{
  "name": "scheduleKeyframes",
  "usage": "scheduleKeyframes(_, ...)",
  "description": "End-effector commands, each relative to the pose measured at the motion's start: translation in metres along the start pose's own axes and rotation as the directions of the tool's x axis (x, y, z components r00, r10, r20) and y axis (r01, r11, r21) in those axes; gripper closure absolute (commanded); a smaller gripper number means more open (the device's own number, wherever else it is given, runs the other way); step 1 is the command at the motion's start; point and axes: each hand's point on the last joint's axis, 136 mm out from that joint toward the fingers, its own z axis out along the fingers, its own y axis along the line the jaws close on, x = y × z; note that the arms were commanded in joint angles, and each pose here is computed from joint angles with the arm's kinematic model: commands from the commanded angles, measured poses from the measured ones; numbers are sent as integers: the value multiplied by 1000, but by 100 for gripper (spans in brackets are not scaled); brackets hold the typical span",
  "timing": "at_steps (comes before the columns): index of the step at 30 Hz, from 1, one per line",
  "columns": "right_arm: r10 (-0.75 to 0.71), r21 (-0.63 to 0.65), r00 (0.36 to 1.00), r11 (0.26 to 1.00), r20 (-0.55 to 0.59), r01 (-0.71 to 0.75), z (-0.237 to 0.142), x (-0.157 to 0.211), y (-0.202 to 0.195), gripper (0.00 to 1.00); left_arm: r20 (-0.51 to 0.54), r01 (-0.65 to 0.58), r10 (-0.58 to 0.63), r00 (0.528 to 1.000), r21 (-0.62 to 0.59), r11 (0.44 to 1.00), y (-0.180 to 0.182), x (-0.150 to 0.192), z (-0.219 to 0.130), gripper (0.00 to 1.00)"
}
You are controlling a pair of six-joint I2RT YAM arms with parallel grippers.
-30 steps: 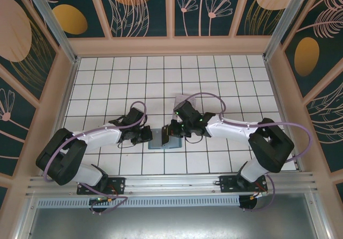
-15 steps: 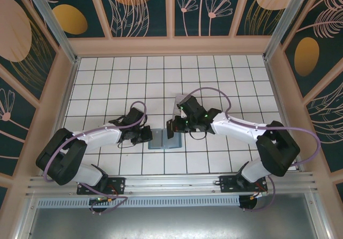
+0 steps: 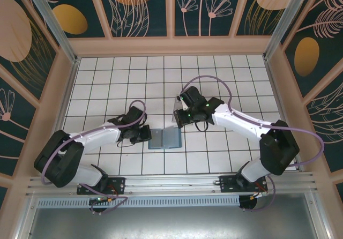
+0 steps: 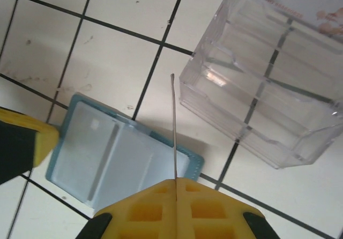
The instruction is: Take the credit cards out of the card holder
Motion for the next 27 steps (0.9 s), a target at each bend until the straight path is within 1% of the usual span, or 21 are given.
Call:
scheduleKeyframes(1,-82,78,997,994,4,81,-7,-10,-13,100,19,-19,19,1000,20,1000,-12,-6,-13,88)
scheduleKeyframes(4,-151,125,989,981,-6,150,-10,-16,-21,100,20,-28,27,999,33,999,-18,-6,-14,88)
scheduleKeyframes(7,-227,167,973,959,-42,231,-10,-20,-28,100,17,-33,33,999,36,999,-20,-6,-12,88)
scheduleKeyframes(12,-368,153,926,913,-86,377,-12,-25,-33,100,12,-40,39,999,42,998,-23,-6,-10,88)
scheduleKeyframes(15,-502,104,861,855,-78,508,-19,-28,-27,100,11,-44,44,999,40,998,-24,-6,-8,88)
scheduleKeyframes(16,-544,64,836,834,-70,548,-20,-25,-22,100,9,-45,44,999,39,998,-23,-6,-8,88)
scheduleKeyframes(17,-593,34,802,802,-65,596,-21,-23,-19,100,5,-44,44,999,34,998,-22,-5,-6,88)
scheduleKeyframes(20,-692,-4,718,720,-73,694,-25,-22,-18,100,-9,-42,42,999,34,999,-22,-4,-3,88)
scheduleKeyframes(24,-779,-48,621,626,-87,778,-24,-21,-22,100,-15,-48,48,999,24,999,-21,-5,-2,88)
scheduleKeyframes(27,-798,-67,594,601,-107,796,-24,-26,-26,100,-11,-50,50,999,13,999,-20,-5,-4,88)
